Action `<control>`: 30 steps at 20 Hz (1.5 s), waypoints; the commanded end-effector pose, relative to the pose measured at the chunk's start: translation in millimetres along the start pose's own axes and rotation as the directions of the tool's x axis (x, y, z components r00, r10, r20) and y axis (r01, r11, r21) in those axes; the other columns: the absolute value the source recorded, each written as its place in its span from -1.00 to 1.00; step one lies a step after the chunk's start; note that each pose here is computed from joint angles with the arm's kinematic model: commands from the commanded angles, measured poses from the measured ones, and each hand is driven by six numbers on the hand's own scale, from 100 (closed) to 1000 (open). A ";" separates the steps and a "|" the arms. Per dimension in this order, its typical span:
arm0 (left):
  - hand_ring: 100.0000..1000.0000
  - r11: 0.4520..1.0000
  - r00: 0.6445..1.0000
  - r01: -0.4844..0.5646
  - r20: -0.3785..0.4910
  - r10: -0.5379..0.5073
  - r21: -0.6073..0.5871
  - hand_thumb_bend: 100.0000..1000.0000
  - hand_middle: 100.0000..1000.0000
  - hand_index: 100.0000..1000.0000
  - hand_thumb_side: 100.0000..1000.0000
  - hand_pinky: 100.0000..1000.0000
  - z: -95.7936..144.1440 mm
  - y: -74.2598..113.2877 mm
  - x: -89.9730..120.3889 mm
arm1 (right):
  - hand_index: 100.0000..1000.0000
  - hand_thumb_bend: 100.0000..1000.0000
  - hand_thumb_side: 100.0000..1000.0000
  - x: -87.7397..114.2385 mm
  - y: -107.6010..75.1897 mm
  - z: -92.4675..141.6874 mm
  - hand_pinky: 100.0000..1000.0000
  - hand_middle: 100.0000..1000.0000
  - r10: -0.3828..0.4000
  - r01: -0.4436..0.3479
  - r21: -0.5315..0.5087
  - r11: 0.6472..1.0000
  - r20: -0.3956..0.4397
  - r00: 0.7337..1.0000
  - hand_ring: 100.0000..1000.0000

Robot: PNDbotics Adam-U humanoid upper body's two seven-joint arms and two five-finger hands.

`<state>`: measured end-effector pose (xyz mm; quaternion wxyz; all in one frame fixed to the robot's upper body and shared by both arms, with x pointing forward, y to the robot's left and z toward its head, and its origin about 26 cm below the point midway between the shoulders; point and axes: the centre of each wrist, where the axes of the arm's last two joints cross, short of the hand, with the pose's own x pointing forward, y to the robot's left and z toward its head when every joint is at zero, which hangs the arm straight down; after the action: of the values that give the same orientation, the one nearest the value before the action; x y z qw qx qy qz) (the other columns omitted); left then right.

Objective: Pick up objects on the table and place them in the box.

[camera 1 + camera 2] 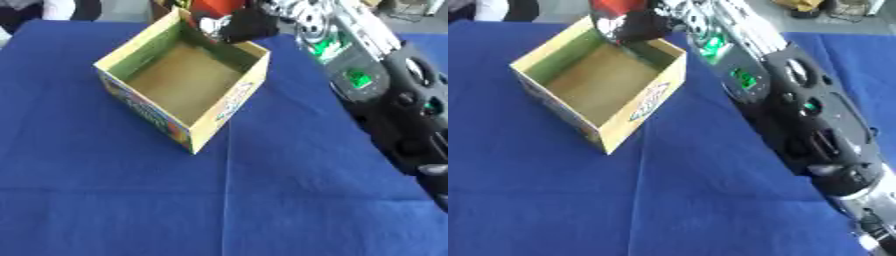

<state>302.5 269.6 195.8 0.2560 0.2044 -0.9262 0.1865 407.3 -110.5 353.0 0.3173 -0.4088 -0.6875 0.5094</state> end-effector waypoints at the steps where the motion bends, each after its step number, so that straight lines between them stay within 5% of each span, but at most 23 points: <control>1: 0.36 1.000 0.999 -0.028 0.032 0.028 -0.014 -0.98 0.17 0.36 1.00 -0.42 -6.3 -4.5 6.6 | -0.19 -1.00 0.34 -2.1 -2.6 -14.2 0.14 -0.68 0.022 -0.022 -0.020 1.000 -0.011 1.000 0.25; 17: 0.36 0.997 0.996 -0.074 0.045 0.075 -0.028 -0.98 0.17 0.36 1.00 -0.42 -10.3 -14.2 10.9 | -0.06 -1.00 0.43 -27.0 44.3 -45.9 0.26 -0.53 0.089 -0.090 0.176 0.980 0.015 0.996 0.36; 21: 0.36 0.997 0.996 -0.072 0.042 0.073 -0.028 -0.99 0.17 0.36 1.00 -0.42 -9.7 -13.6 10.5 | 0.24 -1.00 0.62 -29.1 45.3 -46.7 0.36 -0.17 0.111 -0.113 0.184 0.976 0.020 0.994 0.51; 22: 0.36 0.997 0.996 -0.072 0.041 0.073 -0.029 -0.98 0.17 0.36 1.00 -0.42 -9.5 -13.7 10.5 | 0.31 -0.95 0.66 -28.9 45.4 -46.8 0.38 -0.11 0.115 -0.117 0.188 0.975 0.024 0.993 0.55; 23: 0.36 0.997 0.997 -0.072 0.040 0.073 -0.030 -0.99 0.17 0.36 1.00 -0.42 -9.4 -13.8 10.5 | 0.48 -0.53 0.77 -28.6 45.4 -46.9 0.46 0.05 0.121 -0.124 0.194 0.973 0.029 0.992 0.64; 25: 0.36 0.997 0.997 -0.072 0.038 0.074 -0.030 -0.99 0.17 0.36 1.00 -0.42 -9.1 -13.8 10.4 | 0.65 -0.09 0.85 -28.0 45.1 -47.0 0.53 0.24 0.137 -0.141 0.208 0.968 0.038 0.990 0.72; 27: 0.36 0.997 0.997 -0.073 0.037 0.074 -0.031 -0.99 0.17 0.36 1.00 -0.42 -8.8 -13.9 10.3 | 0.75 0.18 0.87 -27.8 43.9 -47.0 0.61 0.42 0.146 -0.151 0.213 0.965 0.037 0.989 0.79; 30: 0.36 0.997 0.997 -0.071 0.034 0.072 -0.031 -0.98 0.17 0.36 1.00 -0.42 -8.3 -13.4 10.0 | 0.81 0.31 0.90 -28.0 40.0 -46.3 0.68 0.52 0.160 -0.160 0.196 0.967 0.016 0.987 0.85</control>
<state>306.7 259.9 206.7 0.2431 0.1747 -0.9366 0.1821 473.7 -110.6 309.0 0.3279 -0.4157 -0.5891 0.6105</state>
